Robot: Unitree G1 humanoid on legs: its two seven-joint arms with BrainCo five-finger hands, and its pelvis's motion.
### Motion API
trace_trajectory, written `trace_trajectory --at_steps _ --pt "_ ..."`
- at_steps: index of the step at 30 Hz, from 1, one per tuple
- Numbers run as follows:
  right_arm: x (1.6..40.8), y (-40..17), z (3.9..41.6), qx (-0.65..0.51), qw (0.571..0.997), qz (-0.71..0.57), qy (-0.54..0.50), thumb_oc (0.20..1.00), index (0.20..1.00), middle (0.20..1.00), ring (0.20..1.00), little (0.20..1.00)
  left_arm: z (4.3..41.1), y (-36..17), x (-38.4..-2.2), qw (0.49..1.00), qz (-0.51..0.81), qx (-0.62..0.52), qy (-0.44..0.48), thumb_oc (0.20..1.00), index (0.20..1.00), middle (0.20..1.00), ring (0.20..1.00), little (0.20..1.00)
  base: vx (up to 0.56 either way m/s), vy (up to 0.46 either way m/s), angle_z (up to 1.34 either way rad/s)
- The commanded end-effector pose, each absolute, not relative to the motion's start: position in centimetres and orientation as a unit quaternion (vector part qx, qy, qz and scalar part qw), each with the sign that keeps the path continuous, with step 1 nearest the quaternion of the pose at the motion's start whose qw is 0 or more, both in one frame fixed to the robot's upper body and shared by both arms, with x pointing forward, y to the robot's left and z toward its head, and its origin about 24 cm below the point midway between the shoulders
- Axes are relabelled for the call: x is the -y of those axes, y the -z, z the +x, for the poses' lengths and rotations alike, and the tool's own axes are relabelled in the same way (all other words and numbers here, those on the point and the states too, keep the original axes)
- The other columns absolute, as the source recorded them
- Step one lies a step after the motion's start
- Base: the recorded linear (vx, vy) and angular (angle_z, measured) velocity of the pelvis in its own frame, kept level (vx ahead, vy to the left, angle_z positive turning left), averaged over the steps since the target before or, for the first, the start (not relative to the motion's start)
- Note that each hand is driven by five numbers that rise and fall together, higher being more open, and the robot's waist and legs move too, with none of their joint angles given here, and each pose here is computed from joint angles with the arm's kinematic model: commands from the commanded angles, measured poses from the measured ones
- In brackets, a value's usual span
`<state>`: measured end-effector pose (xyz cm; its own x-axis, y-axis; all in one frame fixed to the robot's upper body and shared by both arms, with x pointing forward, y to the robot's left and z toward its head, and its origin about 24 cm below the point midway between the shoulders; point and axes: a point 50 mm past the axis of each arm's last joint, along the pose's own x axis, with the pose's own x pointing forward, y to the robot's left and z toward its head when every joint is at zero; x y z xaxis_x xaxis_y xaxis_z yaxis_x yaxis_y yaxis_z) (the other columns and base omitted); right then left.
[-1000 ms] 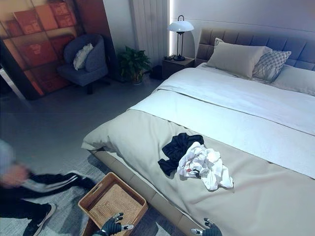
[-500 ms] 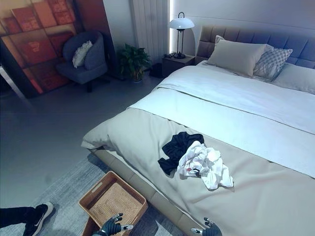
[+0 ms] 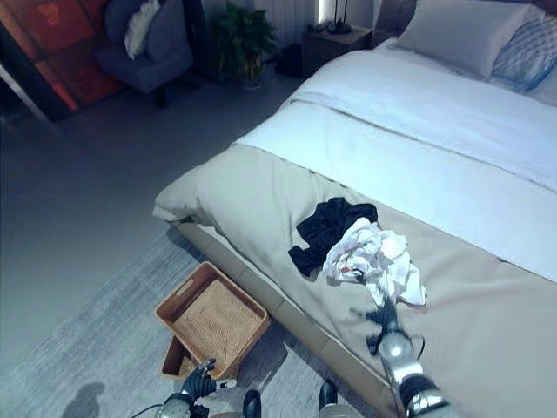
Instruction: Pick up clothes into the bucket
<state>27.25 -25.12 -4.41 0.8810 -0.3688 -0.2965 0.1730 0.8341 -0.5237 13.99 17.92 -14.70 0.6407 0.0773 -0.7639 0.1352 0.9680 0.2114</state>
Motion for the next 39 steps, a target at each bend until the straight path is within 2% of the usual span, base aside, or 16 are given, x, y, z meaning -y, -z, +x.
trace_trajectory --at_steps 1,5,9,19,26,30,35,36,37,39 --pt "26.4 0.4 30.2 -0.116 0.932 -0.269 0.213 1.0 1.0 1.0 1.0 1.0 17.0 13.4 -17.7 0.919 0.129 -0.372 0.006 1.0 1.0 1.0 1.0 1.0 -0.06 -0.028 0.09" --pt "29.7 -3.4 32.1 -0.087 0.905 -0.311 0.278 1.0 1.0 1.0 1.0 1.0 17.7 12.9 -17.0 0.926 0.132 -0.353 0.025 1.0 1.0 1.0 1.0 1.0 -0.01 -0.015 0.08" --pt "31.6 -6.4 33.4 -0.077 0.875 -0.388 0.279 1.0 1.0 1.0 1.0 1.0 18.1 12.5 -16.3 0.932 0.126 -0.338 0.041 1.0 1.0 1.0 1.0 1.0 0.01 -0.009 0.04" --pt "31.3 -13.7 37.1 -0.024 0.82 -0.497 0.284 1.0 1.0 1.0 1.0 1.0 19.4 11.6 -14.8 0.943 0.107 -0.312 0.053 1.0 1.0 1.0 1.0 1.0 -0.04 -0.036 -0.02" --pt "33.0 -18.0 37.3 0.004 0.771 -0.539 0.339 1.0 1.0 1.0 1.0 1.0 23.0 9.1 -13.0 0.964 0.089 -0.244 0.06 1.0 1.0 1.0 1.0 1.0 -0.08 -0.043 0.46" --pt "32.7 -19.3 37.6 0.019 0.749 -0.572 0.334 1.0 1.0 1.0 1.0 1.0 23.6 8.4 -12.1 0.968 0.082 -0.226 0.074 1.0 1.0 1.0 1.0 1.0 -0.04 0.003 0.26" --pt "32.4 -19.8 38.0 0.003 0.741 -0.587 0.324 1.0 1.0 1.0 1.0 1.0 23.7 8.3 -11.7 0.967 0.084 -0.225 0.08 1.0 1.0 1.0 1.0 1.0 -0.01 0.005 0.08" --pt "32.2 -20.0 38.3 0.001 0.744 -0.587 0.32 0.567 0.567 0.567 0.567 0.567 23.7 8.4 -11.8 0.967 0.084 -0.228 0.077 1.0 1.0 1.0 1.0 1.0 -0.01 0.024 0.08" --pt "32.1 -20.4 38.4 -0.002 0.745 -0.584 0.321 0.2 0.2 0.2 0.2 0.2 23.8 8.4 -11.7 0.967 0.083 -0.23 0.075 1.0 1.0 1.0 1.0 1.0 -0.01 0.024 0.05" --pt "32.1 -20.4 38.4 -0.008 0.746 -0.585 0.319 0.2 0.2 0.2 0.2 0.2 23.7 8.5 -11.7 0.966 0.082 -0.233 0.073 1.0 1.0 1.0 1.0 1.0 -0.01 0.005 0.04"
